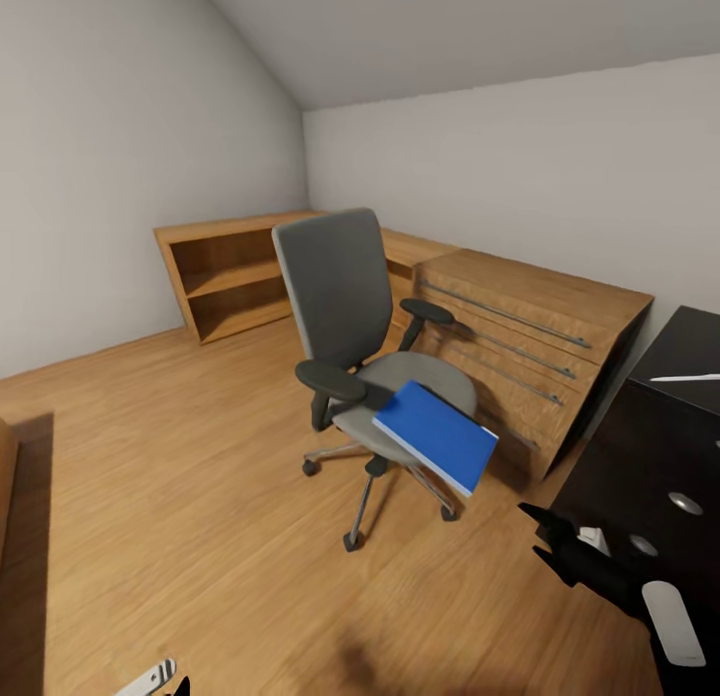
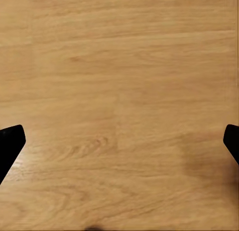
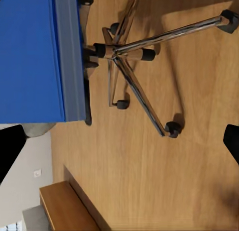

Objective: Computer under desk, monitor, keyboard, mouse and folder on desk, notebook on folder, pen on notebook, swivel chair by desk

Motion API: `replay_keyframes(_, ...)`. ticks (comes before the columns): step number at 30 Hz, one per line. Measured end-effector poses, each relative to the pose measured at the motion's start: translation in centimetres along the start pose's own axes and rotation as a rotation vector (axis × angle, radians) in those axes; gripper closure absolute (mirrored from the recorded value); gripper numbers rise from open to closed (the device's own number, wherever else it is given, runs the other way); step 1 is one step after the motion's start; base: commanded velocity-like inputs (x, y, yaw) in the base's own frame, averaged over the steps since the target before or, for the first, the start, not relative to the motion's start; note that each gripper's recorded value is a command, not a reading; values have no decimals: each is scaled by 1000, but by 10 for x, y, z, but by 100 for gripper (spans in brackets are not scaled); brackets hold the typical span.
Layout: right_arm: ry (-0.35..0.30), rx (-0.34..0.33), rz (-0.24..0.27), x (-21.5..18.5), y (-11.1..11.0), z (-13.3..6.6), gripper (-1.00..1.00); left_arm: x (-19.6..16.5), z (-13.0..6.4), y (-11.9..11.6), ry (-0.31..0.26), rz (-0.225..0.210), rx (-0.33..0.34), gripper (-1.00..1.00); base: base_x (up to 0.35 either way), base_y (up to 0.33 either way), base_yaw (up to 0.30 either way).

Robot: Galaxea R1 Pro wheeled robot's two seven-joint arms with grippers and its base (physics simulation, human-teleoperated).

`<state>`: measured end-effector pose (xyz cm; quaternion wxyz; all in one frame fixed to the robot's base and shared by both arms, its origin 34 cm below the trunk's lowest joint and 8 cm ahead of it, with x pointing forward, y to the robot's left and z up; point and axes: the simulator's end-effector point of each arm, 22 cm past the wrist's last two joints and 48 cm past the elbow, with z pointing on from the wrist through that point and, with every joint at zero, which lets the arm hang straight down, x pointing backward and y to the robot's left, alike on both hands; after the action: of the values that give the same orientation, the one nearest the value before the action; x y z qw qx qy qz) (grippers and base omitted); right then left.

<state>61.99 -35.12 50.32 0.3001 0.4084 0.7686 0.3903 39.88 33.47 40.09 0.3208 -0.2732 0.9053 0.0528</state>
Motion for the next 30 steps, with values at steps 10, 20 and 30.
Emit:
replay_keyframes(10,5,-9,-3,6,-17,8,-100,18,5,-41,0,39,90,-100,0,0,0)
replay_keyframes(20,5,-11,-3,11,-37,14,-100,-11,-7,-79,51,-32,119,-100,0,0,0)
replay_keyframes(30,1,-63,-10,16,-47,20,-100,7,8,-76,64,-34,122,-100,0,0,0)
